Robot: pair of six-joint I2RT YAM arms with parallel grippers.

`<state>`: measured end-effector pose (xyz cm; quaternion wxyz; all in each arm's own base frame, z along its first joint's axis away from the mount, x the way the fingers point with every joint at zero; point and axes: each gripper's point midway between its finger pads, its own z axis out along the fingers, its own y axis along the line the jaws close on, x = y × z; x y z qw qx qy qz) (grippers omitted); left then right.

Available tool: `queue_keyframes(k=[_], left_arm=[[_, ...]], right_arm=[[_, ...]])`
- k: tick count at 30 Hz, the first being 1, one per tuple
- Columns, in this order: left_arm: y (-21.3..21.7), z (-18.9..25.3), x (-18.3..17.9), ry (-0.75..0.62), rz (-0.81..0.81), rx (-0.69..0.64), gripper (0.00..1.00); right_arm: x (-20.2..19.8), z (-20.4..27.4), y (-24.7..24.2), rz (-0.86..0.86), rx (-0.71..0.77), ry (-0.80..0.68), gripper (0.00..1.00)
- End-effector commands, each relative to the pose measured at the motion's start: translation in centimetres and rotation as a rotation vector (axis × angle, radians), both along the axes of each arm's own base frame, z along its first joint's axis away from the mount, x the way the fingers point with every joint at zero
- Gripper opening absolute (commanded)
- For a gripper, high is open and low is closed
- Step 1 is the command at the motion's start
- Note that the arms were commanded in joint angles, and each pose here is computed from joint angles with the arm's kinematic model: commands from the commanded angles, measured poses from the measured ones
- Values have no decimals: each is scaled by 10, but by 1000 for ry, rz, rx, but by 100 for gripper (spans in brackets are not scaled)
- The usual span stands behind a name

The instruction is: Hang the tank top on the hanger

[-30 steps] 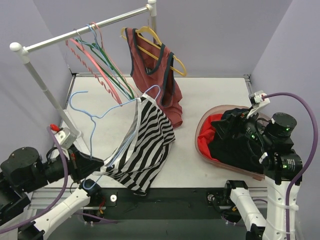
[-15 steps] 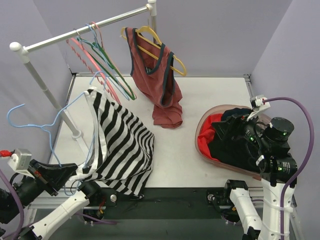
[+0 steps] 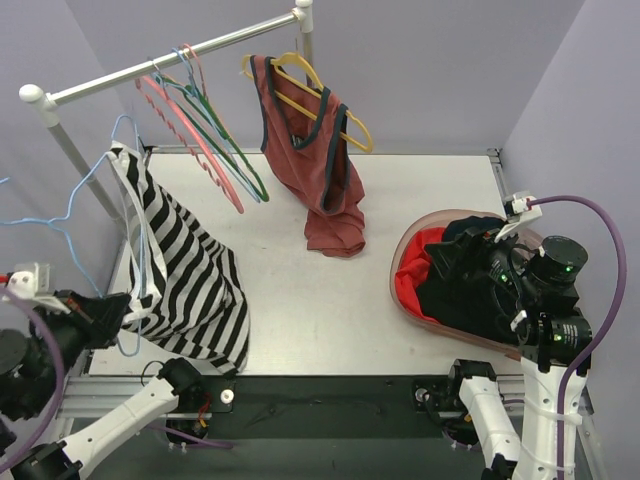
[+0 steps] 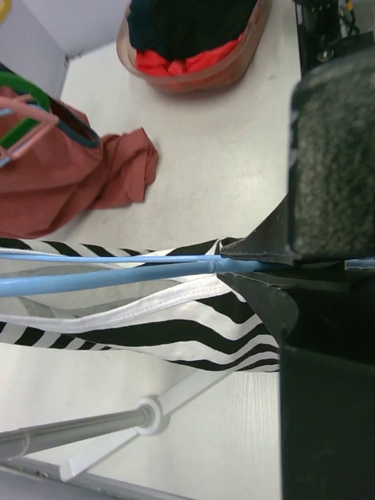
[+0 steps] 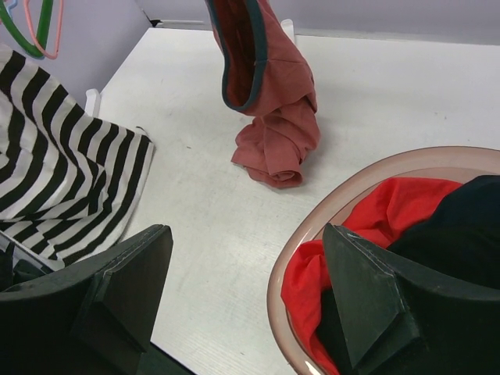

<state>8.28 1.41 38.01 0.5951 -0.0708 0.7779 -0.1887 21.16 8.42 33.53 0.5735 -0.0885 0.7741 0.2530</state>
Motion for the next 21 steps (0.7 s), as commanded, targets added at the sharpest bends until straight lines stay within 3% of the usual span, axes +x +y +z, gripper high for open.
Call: queue_keyframes(k=[1, 7, 17, 21], left_arm=[[0, -2, 30, 51, 121, 84, 0], [21, -3, 53, 99, 364, 166, 0], [-7, 4, 111, 160, 515, 301, 0], [-22, 16, 133, 135, 524, 273, 0]], right_arm=[[5, 13, -2, -9, 6, -50, 80], [6, 11, -4, -20, 0, -45, 80], [8, 13, -6, -29, -1, -43, 79], [6, 13, -6, -29, -1, -43, 79]])
